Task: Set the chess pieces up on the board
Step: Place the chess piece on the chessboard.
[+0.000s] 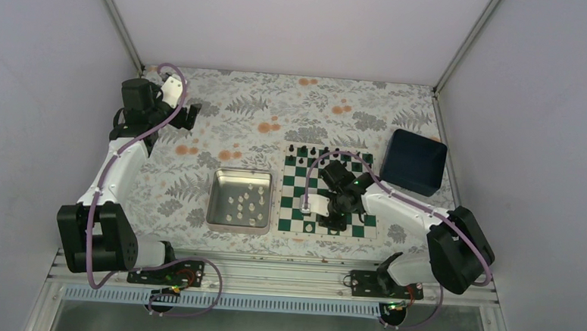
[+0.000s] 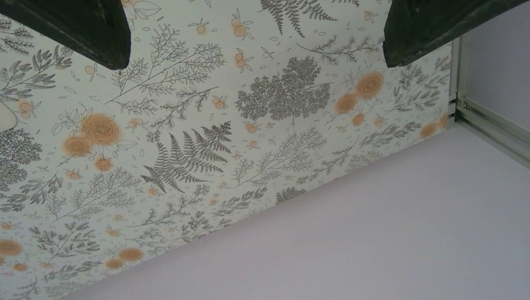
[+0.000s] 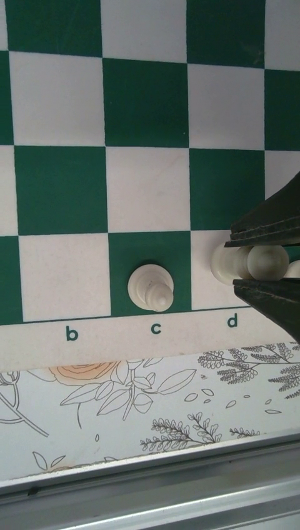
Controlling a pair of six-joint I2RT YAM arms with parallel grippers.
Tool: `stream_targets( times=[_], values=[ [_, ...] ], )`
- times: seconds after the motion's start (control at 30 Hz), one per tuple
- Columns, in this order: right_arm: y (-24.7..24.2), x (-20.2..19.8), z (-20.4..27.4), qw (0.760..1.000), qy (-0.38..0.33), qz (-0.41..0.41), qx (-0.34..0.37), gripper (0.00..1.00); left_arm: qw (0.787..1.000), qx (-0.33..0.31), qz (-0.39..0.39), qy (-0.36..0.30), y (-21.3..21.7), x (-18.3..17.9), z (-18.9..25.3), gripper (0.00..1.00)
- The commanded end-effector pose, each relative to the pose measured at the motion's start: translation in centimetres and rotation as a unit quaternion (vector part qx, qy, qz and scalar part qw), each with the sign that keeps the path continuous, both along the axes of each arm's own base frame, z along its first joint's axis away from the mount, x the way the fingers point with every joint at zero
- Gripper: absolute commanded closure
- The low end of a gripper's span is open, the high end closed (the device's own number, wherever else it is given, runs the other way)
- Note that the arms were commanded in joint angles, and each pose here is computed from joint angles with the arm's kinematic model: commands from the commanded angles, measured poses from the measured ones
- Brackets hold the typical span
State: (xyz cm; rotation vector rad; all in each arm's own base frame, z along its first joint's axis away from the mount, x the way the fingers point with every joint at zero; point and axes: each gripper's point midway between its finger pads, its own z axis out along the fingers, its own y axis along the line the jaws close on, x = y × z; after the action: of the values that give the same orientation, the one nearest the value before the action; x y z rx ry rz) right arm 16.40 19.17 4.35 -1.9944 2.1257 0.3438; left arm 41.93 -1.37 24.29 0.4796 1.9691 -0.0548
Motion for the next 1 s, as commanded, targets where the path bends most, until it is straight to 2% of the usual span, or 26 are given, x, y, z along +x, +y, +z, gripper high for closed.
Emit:
stream_targets(
  times=[0.0,0.67,0.97],
  values=[
    [0.0,-0.3,0.2,1.0,0.008,0.007,0.008,0.92,1.0,0.002,0.005,-0.006,0.3,0.6,0.5,0.0],
    [-0.2,-1.1,-1.0,0.999,0.039,0.013,-0.005,0.91,1.0,0.005,0.009,-0.005,0.5,0.7,0.3,0.0],
    [-0.2,-1.0,-1.0,0.999,0.037,0.01,-0.004,0.87,1.0,0.006,0.01,-0.006,0.5,0.7,0.3,0.0]
  ],
)
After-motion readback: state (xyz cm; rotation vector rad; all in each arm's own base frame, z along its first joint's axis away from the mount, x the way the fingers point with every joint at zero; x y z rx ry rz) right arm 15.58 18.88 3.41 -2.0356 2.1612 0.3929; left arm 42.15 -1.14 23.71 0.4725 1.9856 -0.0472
